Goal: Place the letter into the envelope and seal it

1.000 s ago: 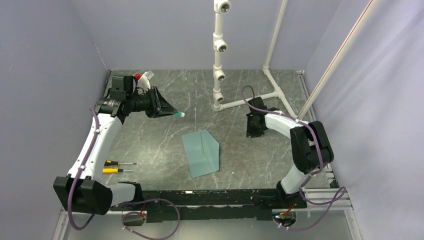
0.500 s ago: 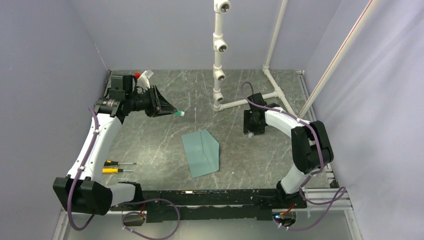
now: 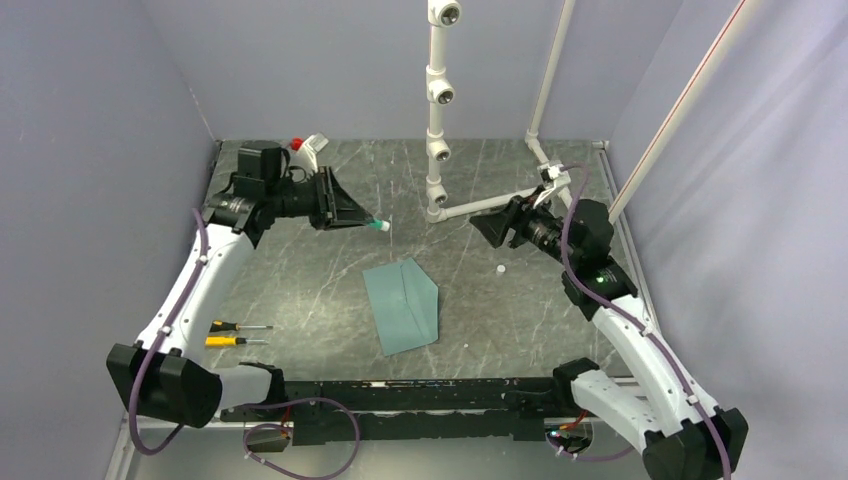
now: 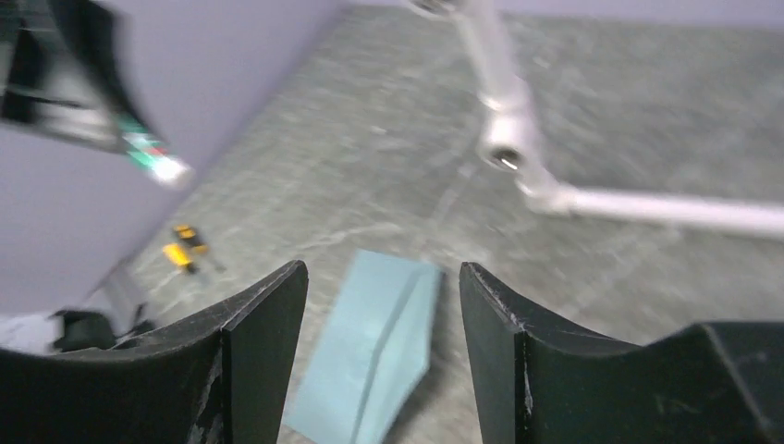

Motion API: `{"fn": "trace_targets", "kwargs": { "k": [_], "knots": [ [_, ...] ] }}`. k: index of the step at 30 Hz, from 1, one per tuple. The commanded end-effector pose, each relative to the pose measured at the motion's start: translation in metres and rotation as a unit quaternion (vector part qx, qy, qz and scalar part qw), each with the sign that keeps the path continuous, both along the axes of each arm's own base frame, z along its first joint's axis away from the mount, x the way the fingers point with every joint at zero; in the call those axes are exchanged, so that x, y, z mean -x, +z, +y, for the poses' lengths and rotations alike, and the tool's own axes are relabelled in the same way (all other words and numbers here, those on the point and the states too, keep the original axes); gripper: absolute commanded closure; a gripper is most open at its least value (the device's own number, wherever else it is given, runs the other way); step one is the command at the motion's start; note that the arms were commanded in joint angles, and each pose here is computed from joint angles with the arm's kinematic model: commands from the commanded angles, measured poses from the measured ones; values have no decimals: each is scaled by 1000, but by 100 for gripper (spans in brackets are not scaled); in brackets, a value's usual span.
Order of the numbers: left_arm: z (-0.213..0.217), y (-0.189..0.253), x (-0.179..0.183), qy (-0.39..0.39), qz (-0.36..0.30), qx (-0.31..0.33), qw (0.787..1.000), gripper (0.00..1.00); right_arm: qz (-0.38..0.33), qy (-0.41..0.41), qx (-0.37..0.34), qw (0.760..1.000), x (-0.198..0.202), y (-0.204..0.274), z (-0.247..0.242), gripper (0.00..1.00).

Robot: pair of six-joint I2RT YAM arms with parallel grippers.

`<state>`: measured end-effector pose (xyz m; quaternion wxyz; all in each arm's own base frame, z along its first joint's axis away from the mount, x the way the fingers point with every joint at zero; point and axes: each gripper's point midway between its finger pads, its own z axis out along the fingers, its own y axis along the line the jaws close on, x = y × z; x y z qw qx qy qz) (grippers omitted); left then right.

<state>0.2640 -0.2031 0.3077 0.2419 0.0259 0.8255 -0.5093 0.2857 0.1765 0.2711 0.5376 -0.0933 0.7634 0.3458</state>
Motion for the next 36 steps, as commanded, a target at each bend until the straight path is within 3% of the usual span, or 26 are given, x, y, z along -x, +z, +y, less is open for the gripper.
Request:
{"fn": "trace_targets", "kwargs": {
  "k": [1, 6, 13, 19, 26, 36],
  "knots": [
    [-30, 18, 12, -79, -23, 45, 996, 98, -108, 190, -67, 974, 37, 68, 52, 34],
    [-54, 14, 24, -134, -24, 48, 989, 98, -146, 289, -40, 945, 61, 92, 95, 33],
    [-66, 22, 34, -166, -43, 64, 983, 98, -129, 379, 28, 916, 72, 74, 137, 34],
    [-65, 27, 37, -165, -53, 69, 982, 98, -139, 369, 78, 916, 64, 65, 143, 48],
    [-66, 30, 37, -167, -56, 71, 982, 98, -143, 372, 107, 911, 61, 58, 145, 52],
    [-67, 37, 41, -180, -65, 84, 978, 98, -149, 360, 111, 914, 53, 60, 153, 67]
  ]
}}
